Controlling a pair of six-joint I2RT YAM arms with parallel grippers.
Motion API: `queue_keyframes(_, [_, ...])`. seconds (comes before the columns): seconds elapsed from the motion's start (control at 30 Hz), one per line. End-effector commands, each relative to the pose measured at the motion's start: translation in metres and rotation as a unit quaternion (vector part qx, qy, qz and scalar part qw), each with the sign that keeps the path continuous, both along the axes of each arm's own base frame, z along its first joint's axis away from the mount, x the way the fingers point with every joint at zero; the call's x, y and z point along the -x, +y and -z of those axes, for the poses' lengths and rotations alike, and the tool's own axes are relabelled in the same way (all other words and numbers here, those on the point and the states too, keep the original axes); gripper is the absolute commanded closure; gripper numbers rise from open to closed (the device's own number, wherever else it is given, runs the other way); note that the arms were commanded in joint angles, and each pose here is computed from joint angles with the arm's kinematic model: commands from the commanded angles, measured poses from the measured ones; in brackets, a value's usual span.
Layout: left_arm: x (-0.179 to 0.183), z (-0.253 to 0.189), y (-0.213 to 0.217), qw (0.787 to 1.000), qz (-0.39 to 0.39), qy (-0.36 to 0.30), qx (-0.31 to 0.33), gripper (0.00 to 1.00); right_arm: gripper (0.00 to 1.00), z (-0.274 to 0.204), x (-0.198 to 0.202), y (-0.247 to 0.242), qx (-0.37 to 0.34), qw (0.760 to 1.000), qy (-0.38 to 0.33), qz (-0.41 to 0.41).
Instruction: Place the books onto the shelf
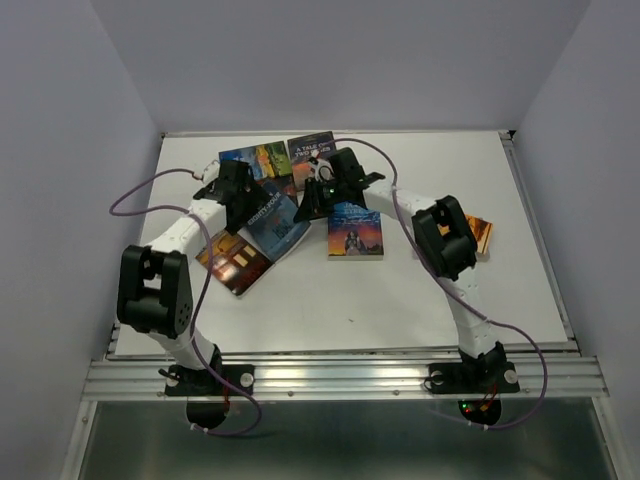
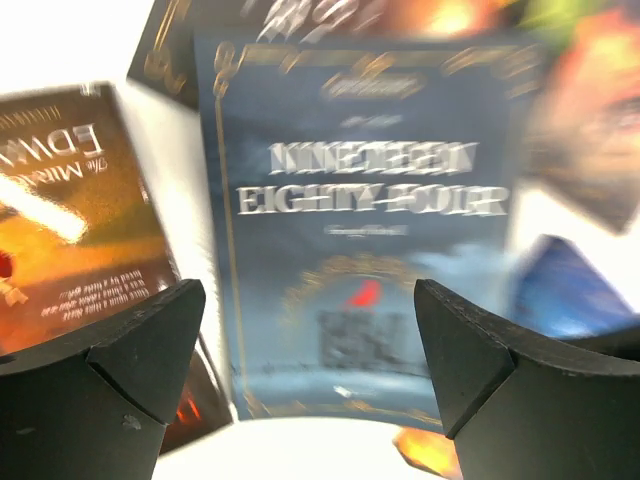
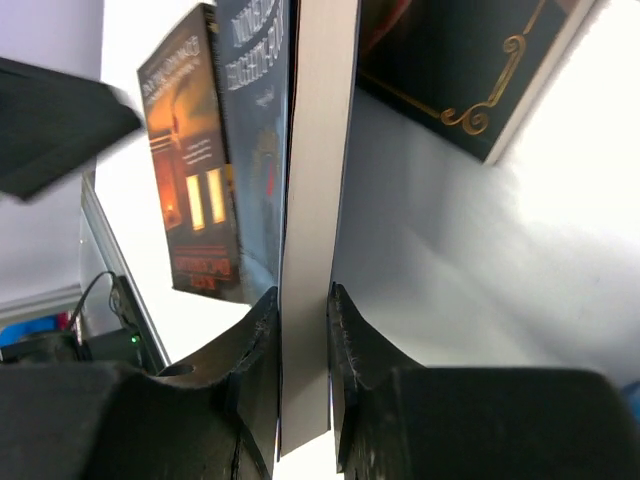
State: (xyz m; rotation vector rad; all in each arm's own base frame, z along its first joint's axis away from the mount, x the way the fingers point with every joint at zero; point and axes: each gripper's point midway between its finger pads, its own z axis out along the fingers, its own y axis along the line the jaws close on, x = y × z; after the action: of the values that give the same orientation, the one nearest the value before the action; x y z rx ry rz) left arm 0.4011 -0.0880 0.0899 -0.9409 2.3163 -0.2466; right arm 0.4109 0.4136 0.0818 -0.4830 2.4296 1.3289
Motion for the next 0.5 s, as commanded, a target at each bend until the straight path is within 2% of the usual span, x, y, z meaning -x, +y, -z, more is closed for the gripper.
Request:
queue_keyframes(0.0, [-0.004,-0.108,0.017,0.994,-0.023,-0.105,-0.024,0.01,0.99,-0.095,-0.019,0.003,-0.065,0.991,-0.103,0.051])
queue_keyframes(0.1, [0.005,-0.141,0.024,0.989,-0.028,-0.142,-0.030,0.01,0.99,-0.121,-0.023,-0.009,-0.104,0.984,-0.117,0.087])
queue_keyframes(0.13, [0.008,-0.146,0.026,0.988,-0.032,-0.149,-0.031,0.01,0.99,-0.128,-0.020,-0.010,-0.116,0.982,-0.119,0.093])
queue_keyframes(0.17, [0.011,-0.151,0.028,0.987,-0.034,-0.156,-0.031,0.01,0.99,-0.158,-0.023,-0.016,-0.151,0.972,-0.149,0.101])
queue_keyframes(0.2, [0.016,-0.163,0.031,0.984,-0.037,-0.172,-0.031,0.01,0.99,-0.151,-0.022,-0.025,-0.153,0.972,-0.137,0.113])
queue_keyframes(0.27, [0.021,-0.168,0.033,0.982,-0.040,-0.182,-0.031,0.01,0.99,-0.181,-0.021,-0.038,-0.192,0.962,-0.151,0.123])
queue_keyframes(0.4, [0.029,-0.177,0.036,0.978,-0.041,-0.203,-0.030,0.01,0.99,-0.203,-0.013,-0.055,-0.211,0.955,-0.162,0.129])
queue_keyframes(0.47, [0.031,-0.177,0.036,0.978,-0.036,-0.205,-0.031,0.01,0.99,-0.197,-0.009,-0.065,-0.204,0.956,-0.157,0.138])
